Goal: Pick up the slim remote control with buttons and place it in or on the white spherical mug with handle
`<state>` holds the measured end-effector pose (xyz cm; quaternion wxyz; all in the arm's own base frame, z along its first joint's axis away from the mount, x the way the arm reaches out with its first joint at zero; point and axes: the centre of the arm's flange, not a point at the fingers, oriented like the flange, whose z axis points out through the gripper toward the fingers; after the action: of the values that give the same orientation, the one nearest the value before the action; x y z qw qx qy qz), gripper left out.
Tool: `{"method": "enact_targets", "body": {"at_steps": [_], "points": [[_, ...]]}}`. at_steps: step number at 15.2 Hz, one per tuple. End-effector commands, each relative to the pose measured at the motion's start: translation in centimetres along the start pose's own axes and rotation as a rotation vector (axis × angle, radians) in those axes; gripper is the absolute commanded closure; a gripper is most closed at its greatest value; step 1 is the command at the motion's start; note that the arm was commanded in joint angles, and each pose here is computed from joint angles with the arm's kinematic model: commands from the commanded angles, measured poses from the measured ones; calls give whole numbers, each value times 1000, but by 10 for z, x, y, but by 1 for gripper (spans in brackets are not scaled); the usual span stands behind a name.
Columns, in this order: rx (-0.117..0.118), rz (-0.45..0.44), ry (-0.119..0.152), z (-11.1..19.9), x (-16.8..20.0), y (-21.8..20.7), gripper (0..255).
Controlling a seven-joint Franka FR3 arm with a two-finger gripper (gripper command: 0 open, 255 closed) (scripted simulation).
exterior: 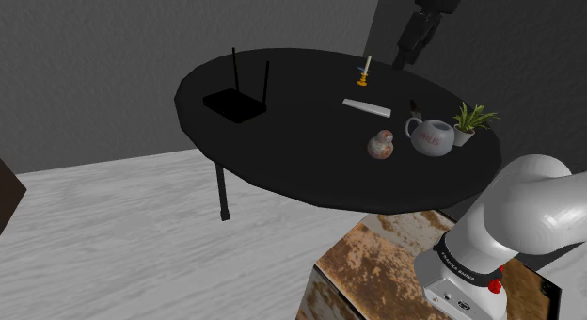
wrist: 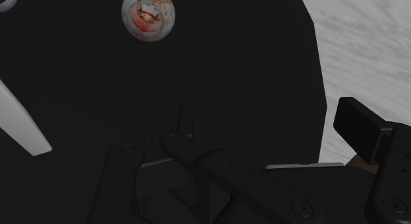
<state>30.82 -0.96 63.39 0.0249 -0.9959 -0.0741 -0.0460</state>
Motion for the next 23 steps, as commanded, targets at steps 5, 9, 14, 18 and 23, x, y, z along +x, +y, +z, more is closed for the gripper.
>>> {"method": "enact_targets", "body": {"at_steps": [5,9,14,18,23], "points": [[-4,-30,-11,28,13,43,0],[-8,-61,-22,55,28,86,0],[-13,-99,-36,90,47,138,0],[-17,-130,-47,117,63,180,0],[-21,-168,-61,152,85,232,0]]}}
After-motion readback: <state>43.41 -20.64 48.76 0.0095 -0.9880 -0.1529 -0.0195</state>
